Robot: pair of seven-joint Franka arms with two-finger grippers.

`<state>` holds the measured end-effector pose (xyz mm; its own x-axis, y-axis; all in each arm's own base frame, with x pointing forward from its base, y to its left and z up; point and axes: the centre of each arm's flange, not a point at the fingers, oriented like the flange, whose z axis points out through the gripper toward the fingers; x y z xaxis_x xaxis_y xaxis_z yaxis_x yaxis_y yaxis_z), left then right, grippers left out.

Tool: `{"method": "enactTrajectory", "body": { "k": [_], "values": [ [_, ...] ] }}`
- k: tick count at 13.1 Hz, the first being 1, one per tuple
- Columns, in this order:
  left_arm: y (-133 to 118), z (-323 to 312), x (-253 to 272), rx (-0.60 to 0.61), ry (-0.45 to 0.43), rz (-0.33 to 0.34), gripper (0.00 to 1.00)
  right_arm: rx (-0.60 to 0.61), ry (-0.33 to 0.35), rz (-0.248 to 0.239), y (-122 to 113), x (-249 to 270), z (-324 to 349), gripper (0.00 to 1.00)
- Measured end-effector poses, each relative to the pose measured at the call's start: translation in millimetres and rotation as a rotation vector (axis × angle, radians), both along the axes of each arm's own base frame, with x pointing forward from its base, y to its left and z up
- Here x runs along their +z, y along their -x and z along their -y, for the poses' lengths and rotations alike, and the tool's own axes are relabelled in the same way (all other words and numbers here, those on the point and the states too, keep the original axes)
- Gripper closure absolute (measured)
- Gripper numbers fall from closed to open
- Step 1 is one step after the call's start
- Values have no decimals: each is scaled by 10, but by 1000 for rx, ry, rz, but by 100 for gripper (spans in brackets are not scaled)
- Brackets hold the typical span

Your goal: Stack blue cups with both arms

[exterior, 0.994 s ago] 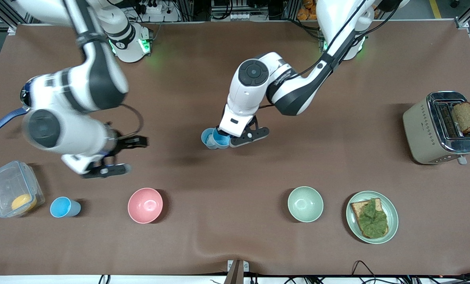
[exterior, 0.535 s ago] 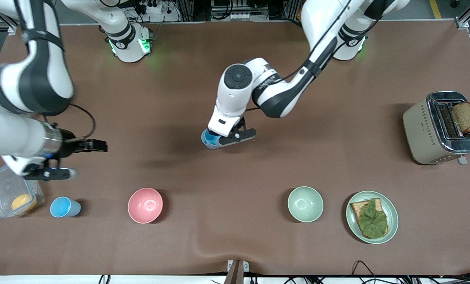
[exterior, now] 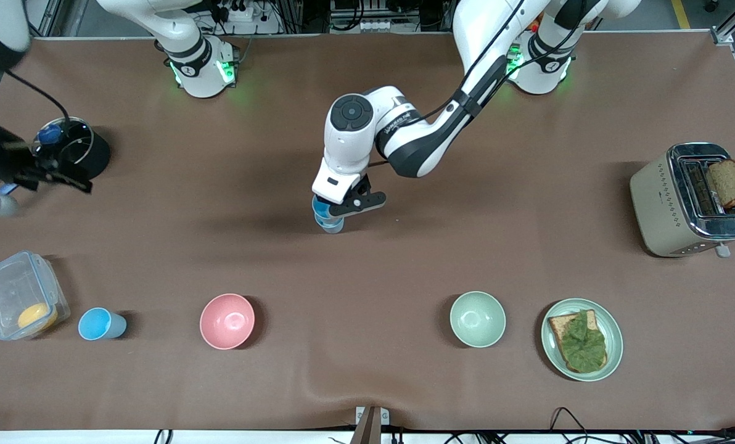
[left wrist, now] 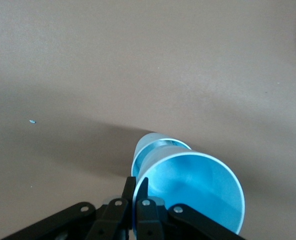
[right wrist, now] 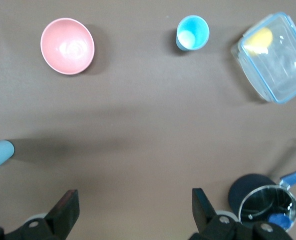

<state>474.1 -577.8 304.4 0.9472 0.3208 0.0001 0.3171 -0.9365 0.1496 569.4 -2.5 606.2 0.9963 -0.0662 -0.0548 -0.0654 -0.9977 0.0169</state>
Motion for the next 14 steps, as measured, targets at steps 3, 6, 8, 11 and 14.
{"method": "enactTrajectory", "body": {
  "k": [3,6,8,11,14],
  "values": [
    [22,38,-91,-5,-1,10,97,-18,-15,-4,144,40,101,0],
    [21,55,-88,1,8,16,68,-30,-28,-2,151,43,153,0],
    [-50,42,3,16,21,32,47,-22,-29,5,150,55,151,0],
    [-449,-320,518,89,3,88,14,-15,-29,13,145,68,135,0],
    [-910,-1099,1394,197,-22,121,0,-8,-29,34,134,127,100,0]
  ]
}}
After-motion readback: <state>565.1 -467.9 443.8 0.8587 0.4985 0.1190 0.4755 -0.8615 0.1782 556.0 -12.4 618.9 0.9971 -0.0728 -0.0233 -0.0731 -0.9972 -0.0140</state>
